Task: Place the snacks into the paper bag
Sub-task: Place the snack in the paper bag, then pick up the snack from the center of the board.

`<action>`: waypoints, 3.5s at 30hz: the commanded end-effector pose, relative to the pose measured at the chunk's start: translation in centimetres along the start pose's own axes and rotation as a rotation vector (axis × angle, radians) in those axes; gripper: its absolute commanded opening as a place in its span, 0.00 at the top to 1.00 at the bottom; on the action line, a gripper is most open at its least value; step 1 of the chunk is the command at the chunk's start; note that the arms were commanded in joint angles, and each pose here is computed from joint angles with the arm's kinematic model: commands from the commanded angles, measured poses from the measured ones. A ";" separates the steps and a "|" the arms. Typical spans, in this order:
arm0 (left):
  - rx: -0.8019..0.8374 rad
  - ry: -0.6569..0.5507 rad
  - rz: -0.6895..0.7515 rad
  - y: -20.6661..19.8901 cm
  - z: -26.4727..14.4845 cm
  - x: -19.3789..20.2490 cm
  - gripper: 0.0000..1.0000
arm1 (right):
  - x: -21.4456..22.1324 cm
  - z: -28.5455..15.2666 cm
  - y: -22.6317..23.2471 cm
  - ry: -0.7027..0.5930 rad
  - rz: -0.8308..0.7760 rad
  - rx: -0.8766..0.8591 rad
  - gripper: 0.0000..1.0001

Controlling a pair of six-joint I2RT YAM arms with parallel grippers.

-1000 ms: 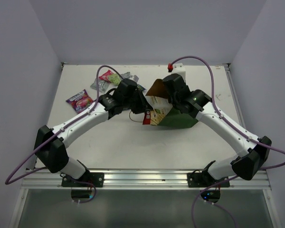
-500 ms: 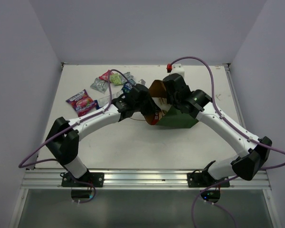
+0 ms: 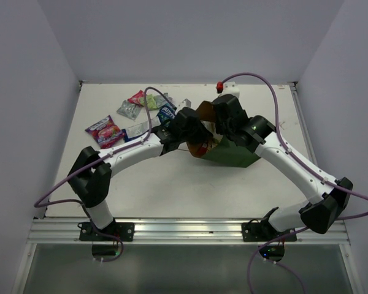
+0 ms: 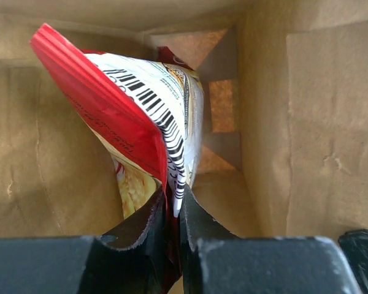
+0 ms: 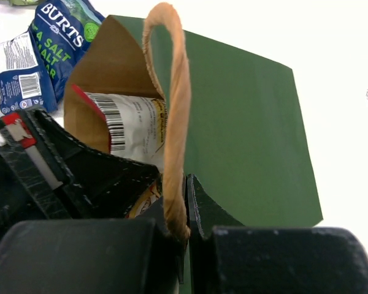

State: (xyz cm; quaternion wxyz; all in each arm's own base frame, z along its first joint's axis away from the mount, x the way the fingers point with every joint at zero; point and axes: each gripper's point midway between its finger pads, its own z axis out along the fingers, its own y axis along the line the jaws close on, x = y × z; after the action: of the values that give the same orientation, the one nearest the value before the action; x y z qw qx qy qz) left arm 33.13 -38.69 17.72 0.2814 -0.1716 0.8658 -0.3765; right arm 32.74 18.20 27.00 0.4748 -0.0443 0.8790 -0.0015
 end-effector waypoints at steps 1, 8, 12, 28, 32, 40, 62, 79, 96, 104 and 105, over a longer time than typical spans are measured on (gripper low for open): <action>0.058 -0.045 -0.001 -2.5 0.1 -0.3 0.84 | -3.8 -2.2 0.5 -0.114 0.097 -0.058 1.00; -0.036 -0.068 0.052 0.0 -1.3 -0.7 0.75 | -3.2 -2.1 -1.1 -0.121 0.075 0.003 1.00; -0.061 -0.109 0.079 0.7 -3.2 -2.1 0.64 | -3.1 -2.0 -2.2 -0.133 0.082 0.027 1.00; 0.004 -0.269 0.248 -5.1 -14.4 -9.1 0.18 | -2.0 -1.6 -1.8 -0.128 0.070 -0.021 1.00; 0.112 -0.239 0.292 -7.4 -14.6 -9.0 0.21 | -1.8 -1.2 -1.6 -0.135 0.061 -0.026 1.00; 0.232 -0.123 0.281 -9.8 -8.6 -6.8 0.31 | -1.0 -0.4 -1.2 -0.088 0.043 -0.020 1.00; -0.158 0.001 0.374 2.1 -3.2 -5.2 0.55 | -2.6 -2.6 -5.4 -0.119 0.072 0.134 1.00; -0.032 -0.133 0.514 -5.3 -10.0 -10.1 0.52 | -3.2 -1.2 -4.1 -0.101 0.093 0.121 1.00; -0.199 -0.362 0.433 4.7 -16.6 -18.7 0.19 | -4.1 -2.8 -5.5 -0.098 -0.004 0.145 1.00; -0.459 -0.367 0.357 15.4 -16.9 -19.2 0.08 | -3.6 -3.8 -7.1 -0.147 -0.056 0.176 1.00; -0.460 -0.399 0.335 16.1 -17.0 -20.0 0.08 | -3.2 -3.5 -7.2 -0.143 -0.061 0.179 1.00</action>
State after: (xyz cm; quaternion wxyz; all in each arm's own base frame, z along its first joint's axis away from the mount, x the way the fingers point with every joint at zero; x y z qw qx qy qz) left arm 36.03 -11.23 20.59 0.4075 -0.1300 0.8984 -0.0995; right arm 32.14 12.51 29.43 0.4966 -0.0445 0.8628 -0.0834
